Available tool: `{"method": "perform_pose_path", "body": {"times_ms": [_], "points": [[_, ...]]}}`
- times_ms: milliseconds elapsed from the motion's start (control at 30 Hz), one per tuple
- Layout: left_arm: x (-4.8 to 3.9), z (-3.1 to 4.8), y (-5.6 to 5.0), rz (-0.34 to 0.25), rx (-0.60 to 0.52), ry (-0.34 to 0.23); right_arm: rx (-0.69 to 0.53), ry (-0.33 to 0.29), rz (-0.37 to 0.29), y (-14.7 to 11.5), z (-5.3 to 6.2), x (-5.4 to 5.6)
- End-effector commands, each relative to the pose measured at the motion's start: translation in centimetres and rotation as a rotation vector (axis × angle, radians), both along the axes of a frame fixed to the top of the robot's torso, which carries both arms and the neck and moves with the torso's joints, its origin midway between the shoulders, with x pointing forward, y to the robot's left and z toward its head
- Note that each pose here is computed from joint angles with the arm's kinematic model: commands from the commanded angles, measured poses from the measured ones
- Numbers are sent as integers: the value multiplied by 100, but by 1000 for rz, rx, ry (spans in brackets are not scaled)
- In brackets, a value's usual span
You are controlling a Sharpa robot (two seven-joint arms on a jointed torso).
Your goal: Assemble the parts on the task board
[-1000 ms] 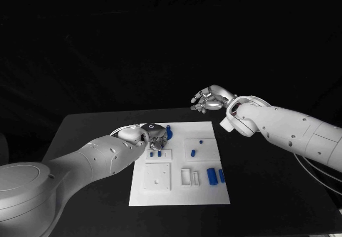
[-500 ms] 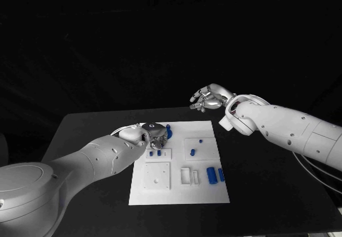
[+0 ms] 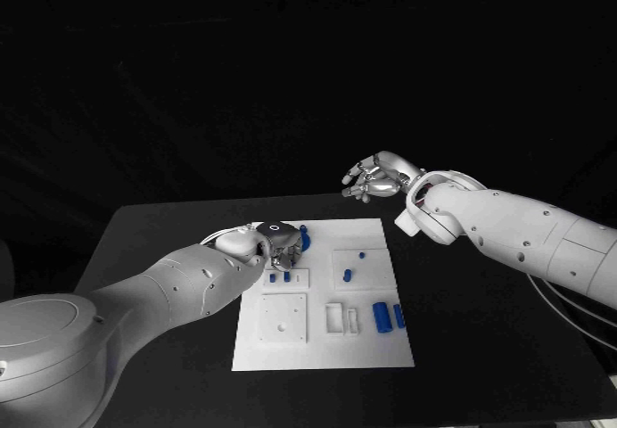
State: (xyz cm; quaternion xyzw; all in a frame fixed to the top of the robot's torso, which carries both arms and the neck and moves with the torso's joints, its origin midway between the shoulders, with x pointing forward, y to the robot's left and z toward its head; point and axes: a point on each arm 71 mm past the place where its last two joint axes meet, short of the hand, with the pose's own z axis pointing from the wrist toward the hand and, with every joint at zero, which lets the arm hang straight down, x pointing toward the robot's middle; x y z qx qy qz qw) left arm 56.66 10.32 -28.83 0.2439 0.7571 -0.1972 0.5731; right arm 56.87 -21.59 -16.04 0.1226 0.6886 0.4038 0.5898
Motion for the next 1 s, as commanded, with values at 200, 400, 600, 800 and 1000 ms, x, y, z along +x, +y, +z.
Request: {"method": "perform_pose_path", "body": {"times_ms": [200, 400, 600, 800, 1000], "points": [[-27, 8, -20, 2, -69, -29, -6, -5, 11, 13, 4, -4], [-26, 50, 3, 26, -148, -50, -6, -6, 10, 6, 5, -5], [-23, 96, 40, 43, -228, -73, -6, -7, 8, -6, 7, -6], [-20, 119, 95, 81, -298, -42, -7, -7, 6, -19, 7, -7], [-24, 132, 123, 103, -329, 1, -8, -7, 3, -41, 8, -10]]}}
